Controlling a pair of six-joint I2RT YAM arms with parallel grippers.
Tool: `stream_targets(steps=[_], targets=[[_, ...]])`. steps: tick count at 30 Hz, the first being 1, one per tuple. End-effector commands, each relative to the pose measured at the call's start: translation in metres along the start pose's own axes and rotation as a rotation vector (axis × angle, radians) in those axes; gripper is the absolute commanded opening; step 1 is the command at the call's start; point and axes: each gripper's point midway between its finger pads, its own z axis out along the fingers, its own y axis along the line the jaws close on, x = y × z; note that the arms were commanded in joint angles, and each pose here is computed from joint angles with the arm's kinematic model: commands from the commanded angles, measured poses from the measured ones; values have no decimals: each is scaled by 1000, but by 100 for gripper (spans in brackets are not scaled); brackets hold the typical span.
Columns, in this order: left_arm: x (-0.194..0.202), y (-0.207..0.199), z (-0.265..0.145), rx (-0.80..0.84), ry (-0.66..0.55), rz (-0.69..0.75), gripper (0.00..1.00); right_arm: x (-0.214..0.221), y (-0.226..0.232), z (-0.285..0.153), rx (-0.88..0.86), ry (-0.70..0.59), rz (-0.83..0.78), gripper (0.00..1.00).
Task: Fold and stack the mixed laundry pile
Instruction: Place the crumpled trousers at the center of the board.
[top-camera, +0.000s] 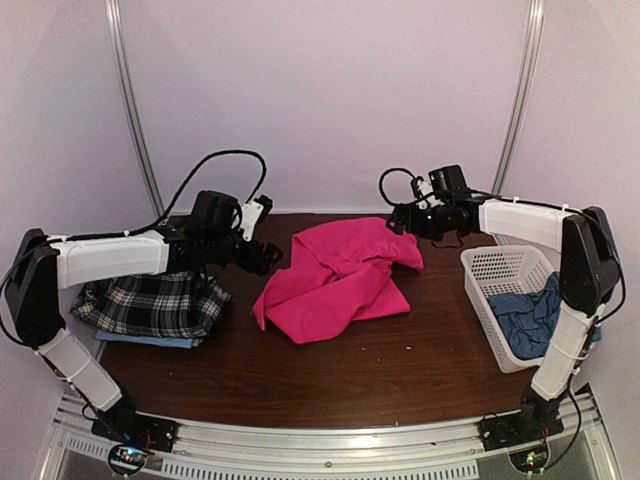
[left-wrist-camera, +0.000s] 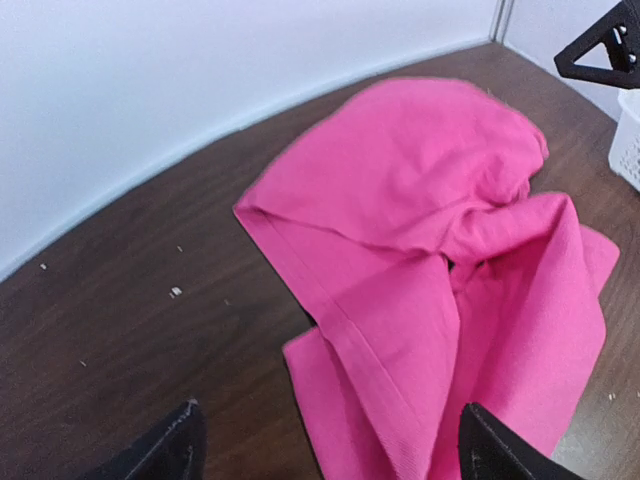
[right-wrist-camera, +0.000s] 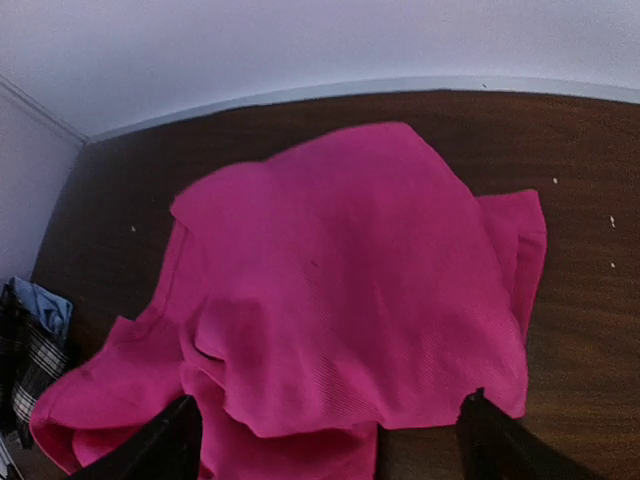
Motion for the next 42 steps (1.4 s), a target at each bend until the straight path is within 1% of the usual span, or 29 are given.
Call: stream_targets(steps=[1,4,7,12,14,16,18,19,21,23,24,26,27,29,31,33,34,37,40,42], targets=[[19,-38,13,96,65,-3,89,-13,-24,-47,60,-102,-17,99],[48,-60,23,128,140,7,90,-16,-18,-60,45,-94,-46,100],[77,-70,32,119,219,7,91,-10,-16,-68,33,-82,-53,99],[111,-59,42,40,341,7,91,-3,-11,-71,0,-65,-31,98],[126,-50,48,-16,398,34,90,-4,-9,-67,-15,-49,-34,98],[135,-47,58,-38,454,60,86,-4,-7,-63,-31,-41,-43,99],[146,-48,67,-27,507,86,80,-4,-11,-60,-47,-36,-41,100],[149,-46,71,-27,524,93,73,-2,-15,-57,-56,-30,-33,100],[149,-35,77,-23,533,68,49,1,-26,-49,-71,-8,-2,100],[134,-17,80,-13,504,14,26,4,-42,-40,-74,11,32,99],[119,-8,80,-10,474,-2,17,5,-44,-38,-91,16,37,97],[80,9,74,-24,400,22,4,0,-40,-37,-128,-6,9,93],[58,14,68,-35,360,58,0,-4,-38,-38,-137,-24,-1,92],[8,-4,52,36,256,175,0,-8,-29,-40,-184,-26,-8,90],[-29,-38,27,117,154,347,0,-6,-26,-39,-187,14,3,87],[-50,-61,4,127,100,496,0,-4,-25,-37,-191,48,34,86],[-55,-63,-3,118,99,517,0,-5,-22,-37,-197,64,55,86],[-61,-56,-7,95,162,486,0,11,-25,-20,-190,146,121,86],[-65,-45,-4,89,145,390,0,30,-31,1,-156,227,140,88],[-66,-40,1,78,150,344,0,37,-36,11,-101,248,114,91]])
